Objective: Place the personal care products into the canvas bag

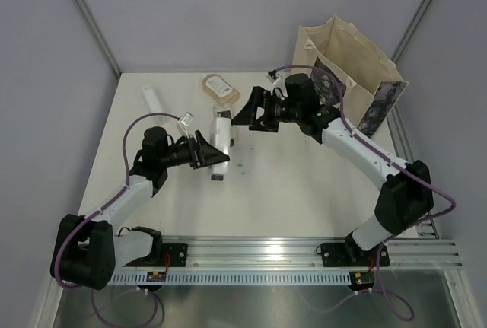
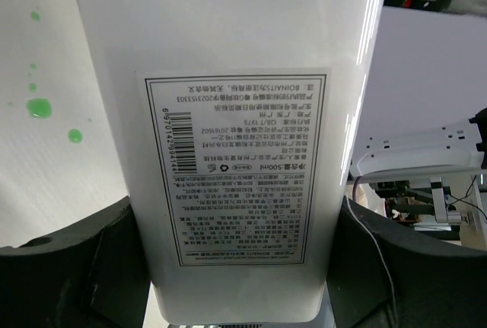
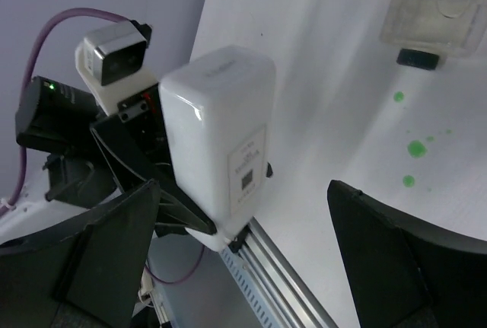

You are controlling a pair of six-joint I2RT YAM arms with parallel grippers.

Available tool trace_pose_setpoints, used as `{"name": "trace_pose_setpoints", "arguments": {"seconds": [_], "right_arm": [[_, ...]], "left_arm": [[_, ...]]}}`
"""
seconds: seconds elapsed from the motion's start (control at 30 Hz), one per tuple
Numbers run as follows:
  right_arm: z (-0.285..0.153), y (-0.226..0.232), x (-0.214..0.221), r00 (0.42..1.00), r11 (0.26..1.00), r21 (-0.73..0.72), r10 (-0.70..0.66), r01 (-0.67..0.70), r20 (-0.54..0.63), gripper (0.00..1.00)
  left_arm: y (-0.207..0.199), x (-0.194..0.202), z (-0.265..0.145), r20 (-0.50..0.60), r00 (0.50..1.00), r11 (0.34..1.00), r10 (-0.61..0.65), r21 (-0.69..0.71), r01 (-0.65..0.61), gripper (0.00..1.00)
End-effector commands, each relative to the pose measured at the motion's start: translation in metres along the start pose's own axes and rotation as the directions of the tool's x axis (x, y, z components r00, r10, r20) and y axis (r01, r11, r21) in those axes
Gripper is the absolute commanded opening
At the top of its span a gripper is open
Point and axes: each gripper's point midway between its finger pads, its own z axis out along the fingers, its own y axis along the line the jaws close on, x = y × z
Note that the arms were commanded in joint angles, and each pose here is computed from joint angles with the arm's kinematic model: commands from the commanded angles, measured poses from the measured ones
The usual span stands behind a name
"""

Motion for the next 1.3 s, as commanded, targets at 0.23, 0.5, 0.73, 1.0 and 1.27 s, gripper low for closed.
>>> {"name": "trace_pose_setpoints", "arguments": {"seconds": [0.23, 0.5, 0.73, 1.0, 1.27], "right_arm": [[0.049, 0.021, 0.011, 0.999, 0.979, 0.202, 0.029, -0.032, 0.017, 1.0], [0.068, 0.028, 0.043, 0.996, 0.97, 0.228, -0.076, 0.086, -0.053, 0.85], [0.075, 0.039, 0.051, 0.984, 0.983, 0.107, -0.139, 0.15, -0.109, 0.18], [0.052, 0.065, 0.01, 0.976, 0.979, -0.128, -0.177, 0.161, -0.126, 0.0], [0.011, 0.058, -0.047, 0.987, 0.967, -0.209, -0.156, 0.144, -0.044, 0.0]], "left_arm": [[-0.055, -0.018, 0.006, 0.049, 0.981, 0.972, 0.19, 0.134, -0.195, 0.0], [-0.062, -0.023, 0.006, 0.064, 0.978, 0.97, 0.199, 0.132, -0.206, 0.08], [-0.063, -0.023, 0.003, 0.076, 0.976, 0.971, 0.203, 0.115, -0.211, 0.44], [-0.073, -0.02, -0.011, 0.099, 0.952, 0.952, 0.288, 0.079, -0.296, 0.99], [-0.066, -0.037, -0.031, 0.14, 0.922, 0.932, 0.361, -0.088, -0.352, 0.99]]}}
